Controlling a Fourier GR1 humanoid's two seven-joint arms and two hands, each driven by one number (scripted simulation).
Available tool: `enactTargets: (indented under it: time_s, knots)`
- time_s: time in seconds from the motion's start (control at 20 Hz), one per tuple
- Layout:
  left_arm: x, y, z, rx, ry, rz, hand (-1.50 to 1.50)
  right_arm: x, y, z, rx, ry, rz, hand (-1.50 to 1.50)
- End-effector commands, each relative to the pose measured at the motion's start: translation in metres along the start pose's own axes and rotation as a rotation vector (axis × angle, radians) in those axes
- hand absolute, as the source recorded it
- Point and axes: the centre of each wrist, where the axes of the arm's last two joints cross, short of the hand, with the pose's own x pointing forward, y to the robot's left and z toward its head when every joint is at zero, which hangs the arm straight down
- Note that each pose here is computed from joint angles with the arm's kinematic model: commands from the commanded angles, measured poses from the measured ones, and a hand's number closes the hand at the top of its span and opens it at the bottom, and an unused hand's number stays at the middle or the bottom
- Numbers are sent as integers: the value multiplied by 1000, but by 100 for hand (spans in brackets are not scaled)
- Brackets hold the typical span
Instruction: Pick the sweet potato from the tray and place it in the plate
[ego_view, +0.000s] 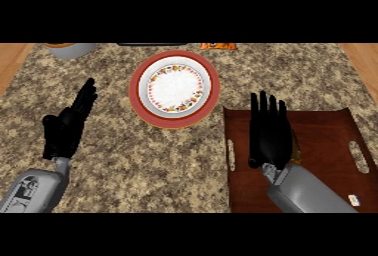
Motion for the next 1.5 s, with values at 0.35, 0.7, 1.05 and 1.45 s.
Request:
enactTargets:
  time_s: [0.35,0.7,1.05,1.45]
  knots:
    - [8,-18,-10,-10,-3,9,0,-7,-26,-8,164,184,117,-150]
    - [10,-14,-12,-11,-2,11,0,-20,-3,-26,263,222,196,-150]
    - [-1,-5,-2,-22,-14,17,0,-29,30,-36,315,292,190,-150]
    - [11,-23,-16,-19,-7,10,0,-53,34,-57,367,297,191,-150]
